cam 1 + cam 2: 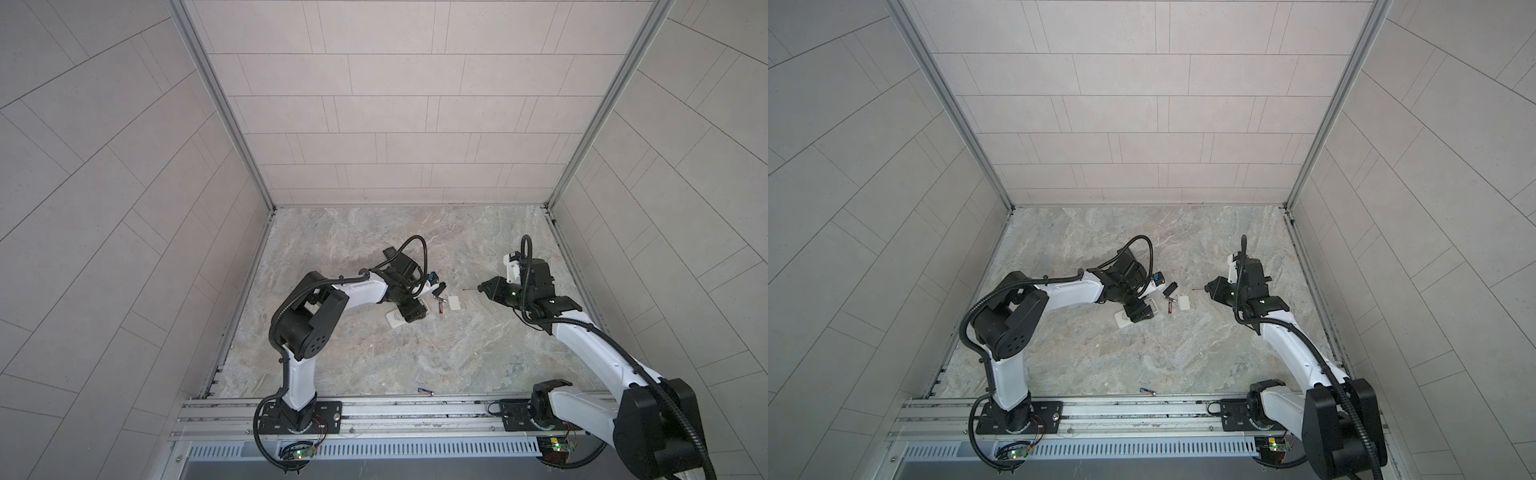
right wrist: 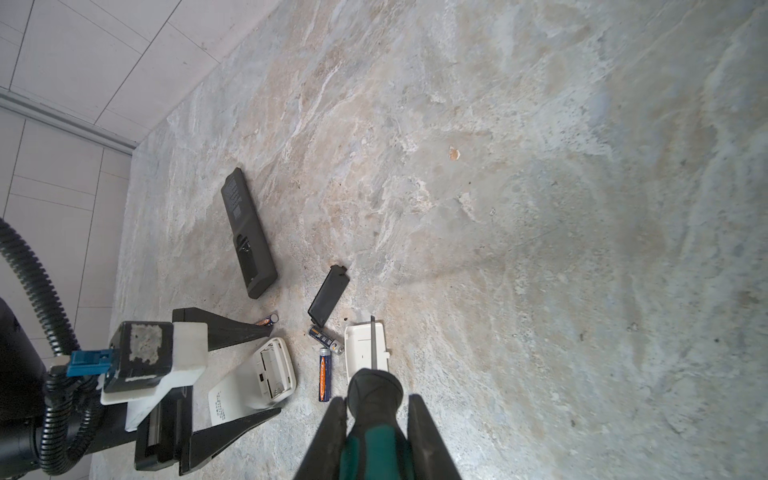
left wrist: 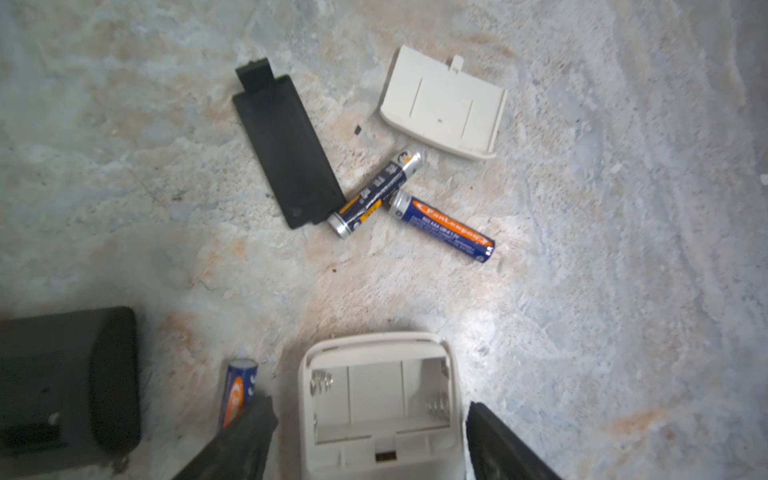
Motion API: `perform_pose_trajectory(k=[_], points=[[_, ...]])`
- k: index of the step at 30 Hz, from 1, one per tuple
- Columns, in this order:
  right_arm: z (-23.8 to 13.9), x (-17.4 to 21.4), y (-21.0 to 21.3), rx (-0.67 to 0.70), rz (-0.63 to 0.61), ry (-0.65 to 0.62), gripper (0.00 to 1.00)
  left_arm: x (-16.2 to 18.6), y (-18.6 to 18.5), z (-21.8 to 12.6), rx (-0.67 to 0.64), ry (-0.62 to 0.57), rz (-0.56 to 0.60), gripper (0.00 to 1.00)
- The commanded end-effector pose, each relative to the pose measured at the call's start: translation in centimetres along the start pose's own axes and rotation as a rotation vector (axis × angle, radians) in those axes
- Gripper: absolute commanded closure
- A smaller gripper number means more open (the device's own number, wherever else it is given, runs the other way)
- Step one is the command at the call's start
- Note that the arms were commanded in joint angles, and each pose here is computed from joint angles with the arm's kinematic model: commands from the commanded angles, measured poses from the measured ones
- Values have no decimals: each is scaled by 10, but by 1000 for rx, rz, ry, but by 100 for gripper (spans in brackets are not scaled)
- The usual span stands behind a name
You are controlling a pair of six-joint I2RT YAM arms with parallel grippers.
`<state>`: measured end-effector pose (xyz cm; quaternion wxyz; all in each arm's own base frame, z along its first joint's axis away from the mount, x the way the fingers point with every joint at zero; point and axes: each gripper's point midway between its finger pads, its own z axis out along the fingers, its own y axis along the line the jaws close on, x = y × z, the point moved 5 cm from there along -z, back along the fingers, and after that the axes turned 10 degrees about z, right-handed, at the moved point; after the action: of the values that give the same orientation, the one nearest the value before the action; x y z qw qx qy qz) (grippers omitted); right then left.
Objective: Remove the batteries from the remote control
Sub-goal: 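Lower the white remote to the table with the left gripper while the right withdraws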
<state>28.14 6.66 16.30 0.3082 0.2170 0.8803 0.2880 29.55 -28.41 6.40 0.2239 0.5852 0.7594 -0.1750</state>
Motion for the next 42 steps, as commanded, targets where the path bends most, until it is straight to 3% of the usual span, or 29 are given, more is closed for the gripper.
perform_pose_trajectory(k=[1,13,17,28,36,42], points=[[-1,-7,2,-41,39,-20,100,16,-7,-7,-2,50,-32,14],[18,-25,6,-214,231,-94,100,-11,0,-63,-181,-112,-104,13],[30,-25,0,-202,249,-85,100,-15,10,-79,-264,-151,-151,13],[72,-27,-12,-262,321,-67,95,5,34,-120,-489,-234,-309,14],[78,-7,-38,-165,325,-31,78,17,34,-132,-560,-271,-330,13],[76,3,-57,-57,322,-20,74,24,37,-134,-577,-280,-353,13]])
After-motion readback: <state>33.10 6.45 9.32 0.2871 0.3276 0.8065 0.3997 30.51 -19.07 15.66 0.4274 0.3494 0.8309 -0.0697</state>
